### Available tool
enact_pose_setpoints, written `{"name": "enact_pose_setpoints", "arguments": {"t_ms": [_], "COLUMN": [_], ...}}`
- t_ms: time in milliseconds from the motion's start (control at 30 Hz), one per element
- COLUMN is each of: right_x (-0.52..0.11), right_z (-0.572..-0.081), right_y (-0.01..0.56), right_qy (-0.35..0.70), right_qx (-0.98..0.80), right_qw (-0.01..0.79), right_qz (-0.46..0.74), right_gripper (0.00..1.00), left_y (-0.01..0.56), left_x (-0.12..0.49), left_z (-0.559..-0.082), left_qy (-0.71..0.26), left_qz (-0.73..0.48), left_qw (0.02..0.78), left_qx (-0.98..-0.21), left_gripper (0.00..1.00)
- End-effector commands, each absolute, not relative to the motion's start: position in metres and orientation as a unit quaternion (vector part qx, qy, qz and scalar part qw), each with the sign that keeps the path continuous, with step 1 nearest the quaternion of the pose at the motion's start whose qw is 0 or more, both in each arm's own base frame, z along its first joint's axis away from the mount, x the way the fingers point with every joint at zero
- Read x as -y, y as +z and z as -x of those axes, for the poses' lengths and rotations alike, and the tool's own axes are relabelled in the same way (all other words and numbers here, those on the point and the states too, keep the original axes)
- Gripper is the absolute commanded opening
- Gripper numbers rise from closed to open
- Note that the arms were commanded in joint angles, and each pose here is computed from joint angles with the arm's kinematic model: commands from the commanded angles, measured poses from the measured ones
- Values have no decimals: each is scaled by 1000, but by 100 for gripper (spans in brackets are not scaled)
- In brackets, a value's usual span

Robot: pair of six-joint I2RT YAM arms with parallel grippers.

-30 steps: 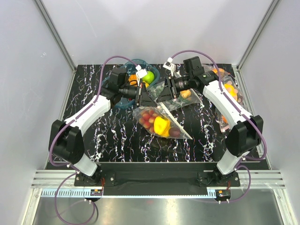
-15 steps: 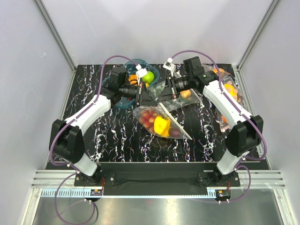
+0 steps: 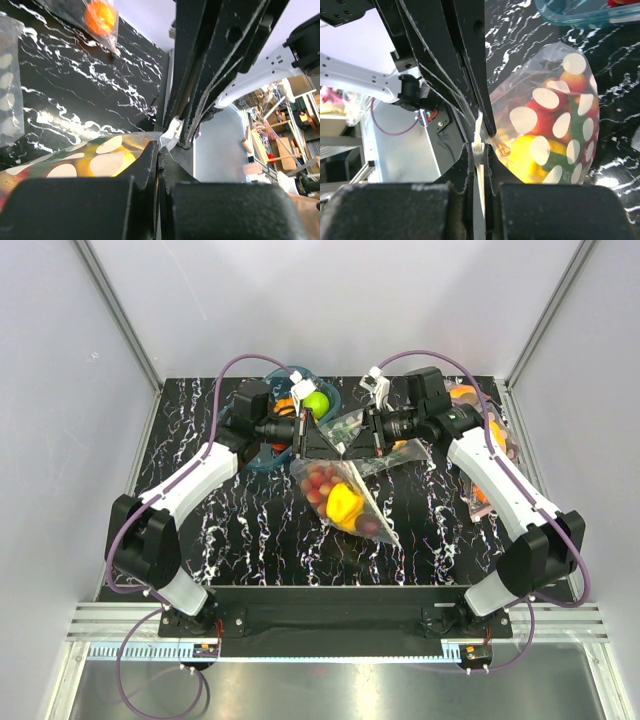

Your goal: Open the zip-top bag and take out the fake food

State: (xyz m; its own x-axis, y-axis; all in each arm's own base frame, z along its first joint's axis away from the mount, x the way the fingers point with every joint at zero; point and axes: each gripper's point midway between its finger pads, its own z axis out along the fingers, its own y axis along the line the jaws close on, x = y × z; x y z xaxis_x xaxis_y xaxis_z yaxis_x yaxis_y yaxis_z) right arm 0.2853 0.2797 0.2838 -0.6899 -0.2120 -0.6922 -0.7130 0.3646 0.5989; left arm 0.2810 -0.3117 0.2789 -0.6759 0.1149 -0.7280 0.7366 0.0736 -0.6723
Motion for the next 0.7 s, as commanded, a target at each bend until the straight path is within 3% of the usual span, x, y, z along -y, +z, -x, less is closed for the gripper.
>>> {"name": "enact_pose_setpoints", "arguments": {"t_ms": [0,667], "right_x": [-275,-256], "right_z": [-280,-254], "right_y": [292,287], "right_qy": [468,447], "right_qx": [-785,-797], "right_qw": [283,294], "right_qz": [293,280], "right_gripper": [0,0], "left_y": [308,311], "left_x": [312,306], "left_z": [-293,-313], "left_qy": [-601,-554], "left_qz": [-320,-285], "left_qw": [323,379], "left_qx": [-658,-684], "left_gripper": [0,0]}}
